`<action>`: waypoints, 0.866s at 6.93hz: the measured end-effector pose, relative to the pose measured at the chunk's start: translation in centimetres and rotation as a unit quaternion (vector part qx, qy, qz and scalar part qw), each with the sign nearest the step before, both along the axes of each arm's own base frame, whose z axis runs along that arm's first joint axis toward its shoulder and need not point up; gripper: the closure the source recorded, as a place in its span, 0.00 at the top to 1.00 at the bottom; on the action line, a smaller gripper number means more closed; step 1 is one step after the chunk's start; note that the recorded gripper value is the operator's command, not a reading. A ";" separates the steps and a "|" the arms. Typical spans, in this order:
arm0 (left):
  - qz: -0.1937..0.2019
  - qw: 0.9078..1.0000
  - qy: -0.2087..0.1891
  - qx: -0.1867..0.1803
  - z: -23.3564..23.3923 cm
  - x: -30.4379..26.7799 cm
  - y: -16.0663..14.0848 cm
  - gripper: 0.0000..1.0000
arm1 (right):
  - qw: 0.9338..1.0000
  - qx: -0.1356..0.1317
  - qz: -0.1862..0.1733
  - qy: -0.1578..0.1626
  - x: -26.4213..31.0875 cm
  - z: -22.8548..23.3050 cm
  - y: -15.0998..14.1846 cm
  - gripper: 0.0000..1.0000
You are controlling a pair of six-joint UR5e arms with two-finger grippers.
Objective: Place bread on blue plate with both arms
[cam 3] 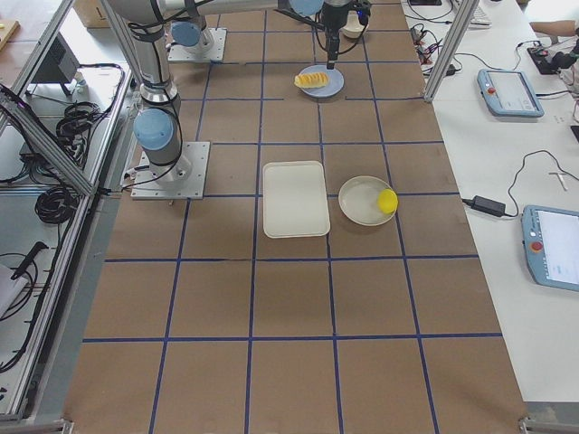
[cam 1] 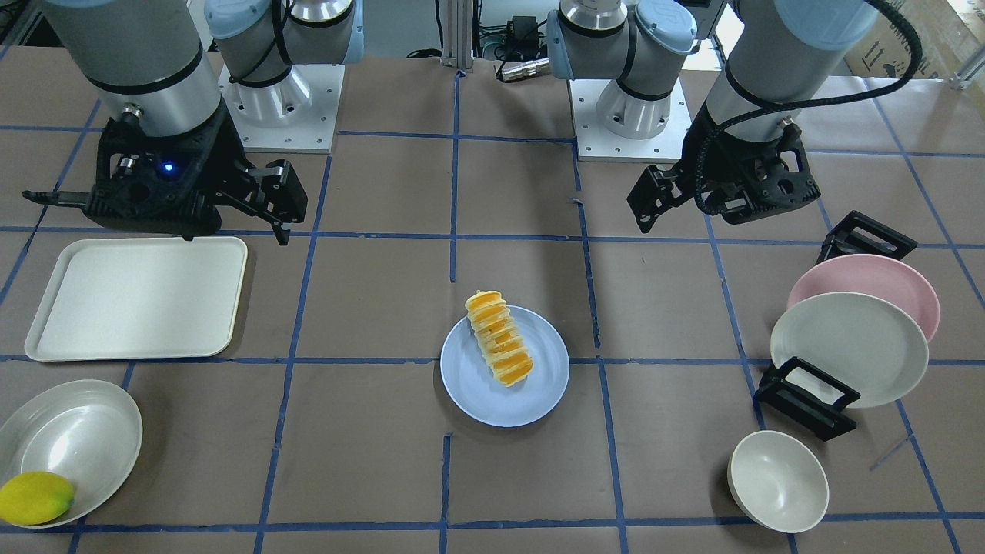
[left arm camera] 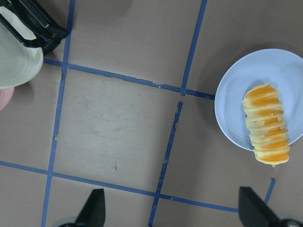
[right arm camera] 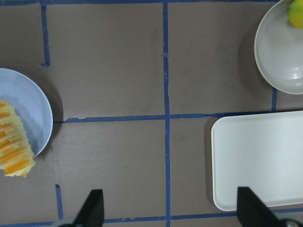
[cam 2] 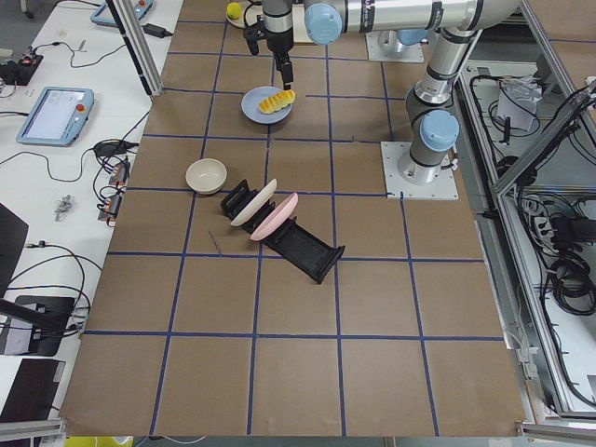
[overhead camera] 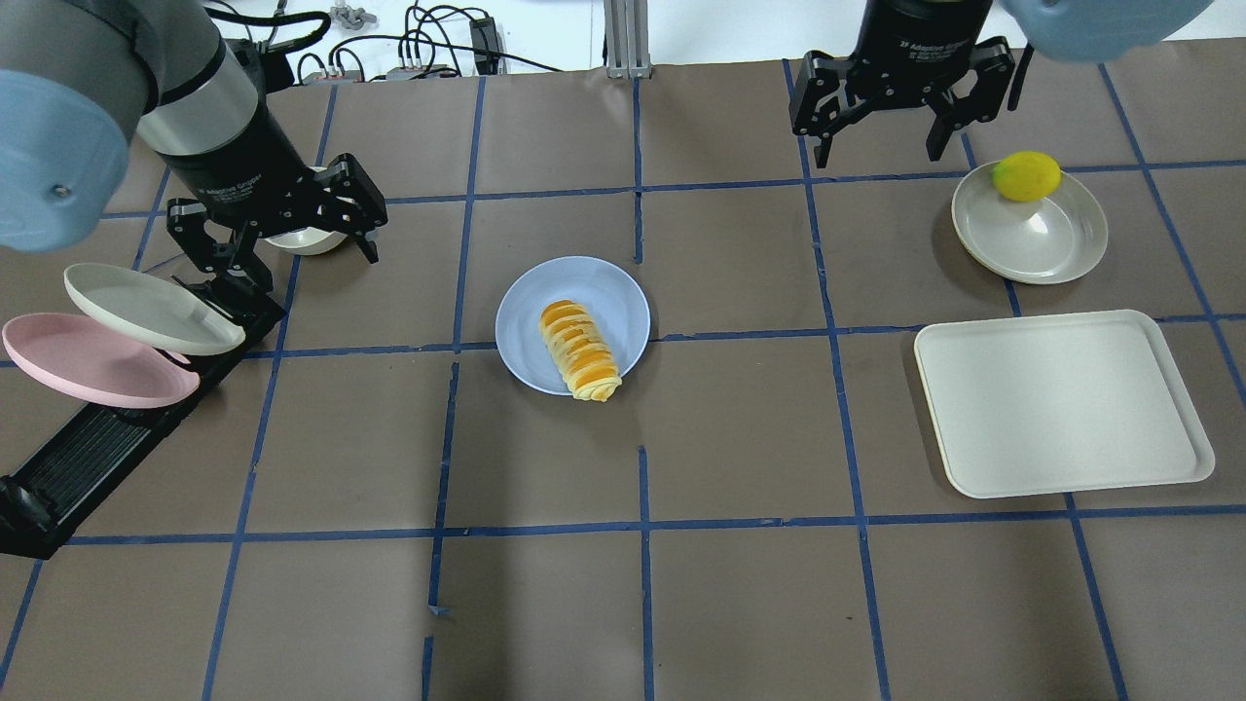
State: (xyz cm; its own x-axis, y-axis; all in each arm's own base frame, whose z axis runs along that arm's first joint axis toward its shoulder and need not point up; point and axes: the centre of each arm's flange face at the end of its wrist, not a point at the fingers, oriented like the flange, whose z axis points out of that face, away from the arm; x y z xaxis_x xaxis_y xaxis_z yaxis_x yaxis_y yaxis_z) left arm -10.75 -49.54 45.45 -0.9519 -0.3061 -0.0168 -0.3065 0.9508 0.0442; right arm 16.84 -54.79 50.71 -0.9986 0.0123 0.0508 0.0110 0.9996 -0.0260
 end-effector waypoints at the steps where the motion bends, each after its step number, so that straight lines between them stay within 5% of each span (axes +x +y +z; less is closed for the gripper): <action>1: 0.010 1.000 -0.002 -0.002 -0.1 0.0 0.3 0.99 | 1.000 -0.006 0.001 0.002 -0.3 0.5 0.4 1.00; 6: 0.008 1.000 -0.029 -0.002 -0.4 0.2 0.4 1.00 | 1.000 -0.012 -0.003 0.002 -0.7 1.2 2.3 1.00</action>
